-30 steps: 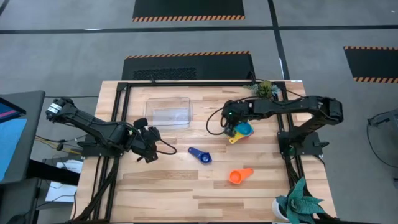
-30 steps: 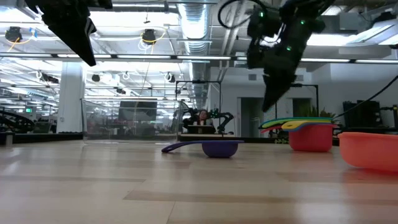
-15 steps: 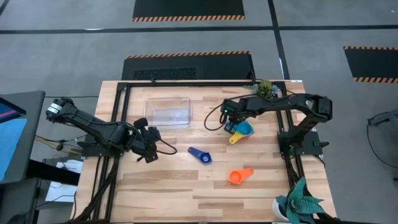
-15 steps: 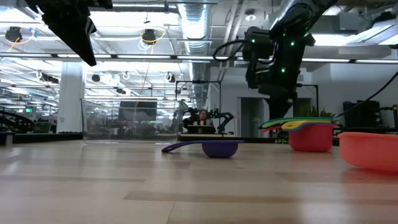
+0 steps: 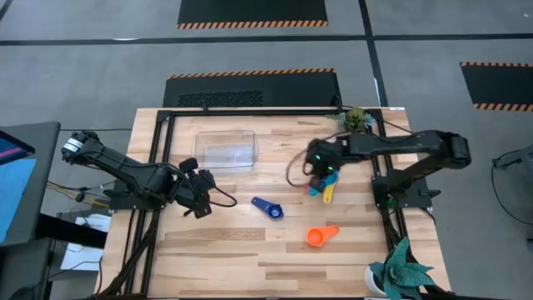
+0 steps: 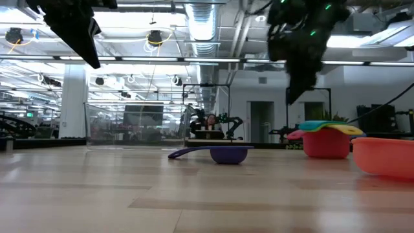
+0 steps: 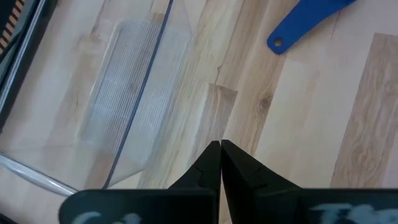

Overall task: Nest measuring cups in basket
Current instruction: Adjust the stacked measuring cups on the table

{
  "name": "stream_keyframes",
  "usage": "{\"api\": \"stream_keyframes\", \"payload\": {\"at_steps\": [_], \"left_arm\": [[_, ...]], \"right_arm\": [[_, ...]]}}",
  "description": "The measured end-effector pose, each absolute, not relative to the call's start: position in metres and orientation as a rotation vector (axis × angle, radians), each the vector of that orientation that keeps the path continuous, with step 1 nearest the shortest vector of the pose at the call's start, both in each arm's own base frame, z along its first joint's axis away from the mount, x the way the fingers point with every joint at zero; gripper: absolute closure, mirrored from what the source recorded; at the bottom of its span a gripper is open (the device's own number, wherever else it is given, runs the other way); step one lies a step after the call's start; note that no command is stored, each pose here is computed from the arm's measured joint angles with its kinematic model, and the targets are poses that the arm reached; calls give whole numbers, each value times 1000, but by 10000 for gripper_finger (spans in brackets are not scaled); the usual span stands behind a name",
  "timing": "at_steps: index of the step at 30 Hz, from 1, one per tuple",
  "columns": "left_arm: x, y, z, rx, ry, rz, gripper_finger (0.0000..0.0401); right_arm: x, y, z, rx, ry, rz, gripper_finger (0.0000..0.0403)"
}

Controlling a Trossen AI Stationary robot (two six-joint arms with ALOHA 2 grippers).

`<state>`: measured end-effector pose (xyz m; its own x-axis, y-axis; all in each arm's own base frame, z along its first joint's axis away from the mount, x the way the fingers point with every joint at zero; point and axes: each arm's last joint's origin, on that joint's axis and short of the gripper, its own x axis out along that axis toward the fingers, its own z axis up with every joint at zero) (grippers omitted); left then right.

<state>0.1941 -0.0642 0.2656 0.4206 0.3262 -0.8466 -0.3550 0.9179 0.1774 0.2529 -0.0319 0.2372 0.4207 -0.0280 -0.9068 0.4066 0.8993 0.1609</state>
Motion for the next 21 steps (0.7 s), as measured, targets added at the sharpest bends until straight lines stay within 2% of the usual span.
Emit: {"api": "stream_keyframes", "payload": {"at_steps": [3, 6, 12, 17, 21], "left_arm": [[199, -65, 265, -73, 1032, 427, 401], [221, -68, 257, -69, 1029, 314, 401], [297, -37, 224, -15, 970, 173, 401], [356, 6, 216, 50, 978, 137, 401], [404, 16, 210, 150, 1023, 21, 401]], "right_arm": [[228, -11, 248, 402, 1199, -364, 397], [209, 11, 257, 406, 1216, -415, 398], [184, 41, 267, 434, 1189, -513, 396], [171, 54, 265, 452, 1227, -577, 397], [171, 63, 261, 445, 1241, -579, 397]]}}
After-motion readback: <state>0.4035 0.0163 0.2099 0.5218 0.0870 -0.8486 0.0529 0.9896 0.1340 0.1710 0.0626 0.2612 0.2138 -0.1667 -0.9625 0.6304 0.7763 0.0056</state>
